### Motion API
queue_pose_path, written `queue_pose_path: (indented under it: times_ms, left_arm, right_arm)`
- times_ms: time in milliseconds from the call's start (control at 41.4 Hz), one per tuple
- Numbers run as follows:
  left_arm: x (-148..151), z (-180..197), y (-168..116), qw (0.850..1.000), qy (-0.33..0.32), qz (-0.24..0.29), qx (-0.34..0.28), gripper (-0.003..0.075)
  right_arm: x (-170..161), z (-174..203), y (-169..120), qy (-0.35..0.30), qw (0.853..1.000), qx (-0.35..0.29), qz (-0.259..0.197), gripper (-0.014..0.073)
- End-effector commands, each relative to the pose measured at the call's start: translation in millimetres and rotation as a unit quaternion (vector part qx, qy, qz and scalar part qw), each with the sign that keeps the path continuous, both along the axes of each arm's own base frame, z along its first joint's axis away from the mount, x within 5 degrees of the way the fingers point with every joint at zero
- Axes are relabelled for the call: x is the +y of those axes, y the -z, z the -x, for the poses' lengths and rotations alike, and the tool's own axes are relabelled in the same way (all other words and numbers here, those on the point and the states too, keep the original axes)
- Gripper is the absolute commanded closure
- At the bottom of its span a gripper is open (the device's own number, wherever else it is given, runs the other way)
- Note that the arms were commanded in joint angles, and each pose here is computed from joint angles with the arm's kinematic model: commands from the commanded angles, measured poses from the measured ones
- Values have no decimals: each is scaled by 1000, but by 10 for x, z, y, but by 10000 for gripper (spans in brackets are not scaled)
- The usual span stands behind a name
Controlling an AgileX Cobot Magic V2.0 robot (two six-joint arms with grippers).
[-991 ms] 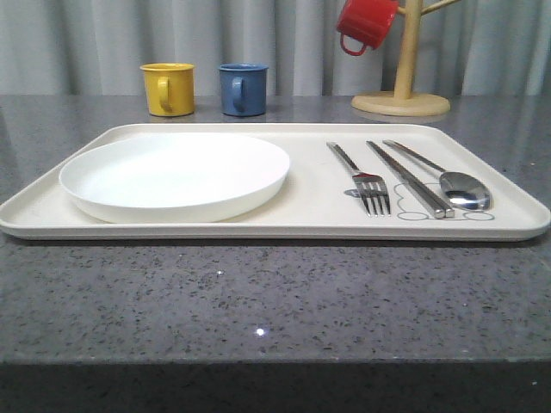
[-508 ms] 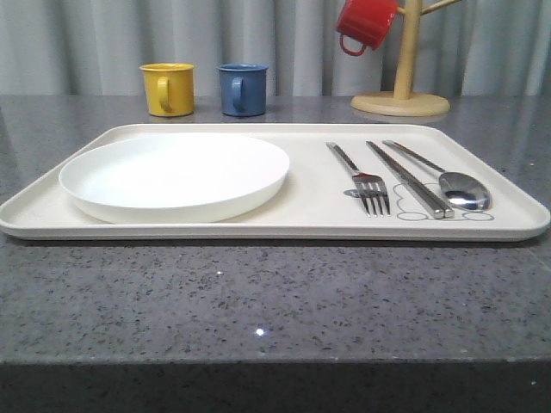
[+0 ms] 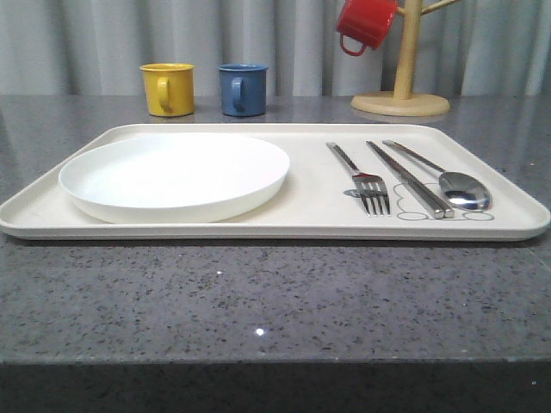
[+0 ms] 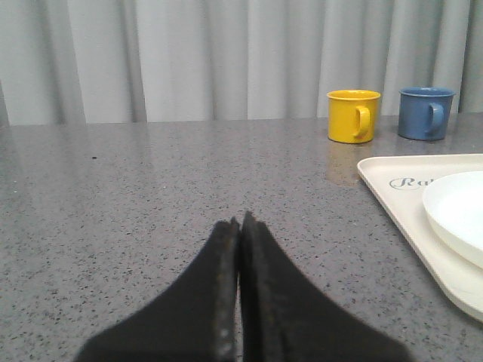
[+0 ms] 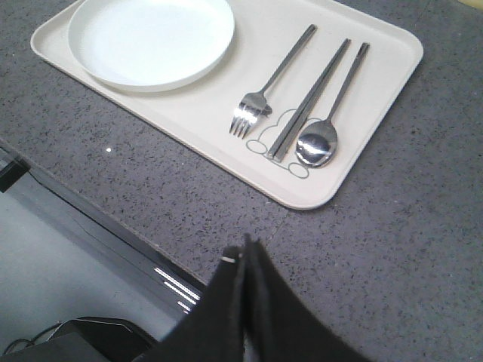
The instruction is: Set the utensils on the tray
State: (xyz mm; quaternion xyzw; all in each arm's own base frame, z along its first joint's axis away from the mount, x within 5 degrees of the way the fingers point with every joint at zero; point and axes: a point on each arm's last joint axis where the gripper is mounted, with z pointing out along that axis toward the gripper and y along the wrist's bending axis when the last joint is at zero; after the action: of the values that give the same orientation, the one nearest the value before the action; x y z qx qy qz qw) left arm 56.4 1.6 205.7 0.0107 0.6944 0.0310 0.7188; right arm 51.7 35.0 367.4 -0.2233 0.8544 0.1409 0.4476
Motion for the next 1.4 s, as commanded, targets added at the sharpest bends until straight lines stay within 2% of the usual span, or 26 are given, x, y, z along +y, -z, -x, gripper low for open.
queue_pose_path:
  times_ms: [0,97,387,1378]
  left_arm:
    - [-5,31,-117,998,3,-9,-63,738]
    - [-5,34,-133,997,1,-27,-72,738]
    - [-2,35,-141,997,1,-11,-77,738]
    - [0,35,-141,997,0,-11,-77,738]
  right_arm:
    - [13,-26,-105,0,999,-33,-17,666]
    - [13,-26,-105,0,999,-33,-17,666]
    - [13,-26,-105,0,999,-33,-17,666]
    - [13,-26,-105,0,999,-33,-17,666]
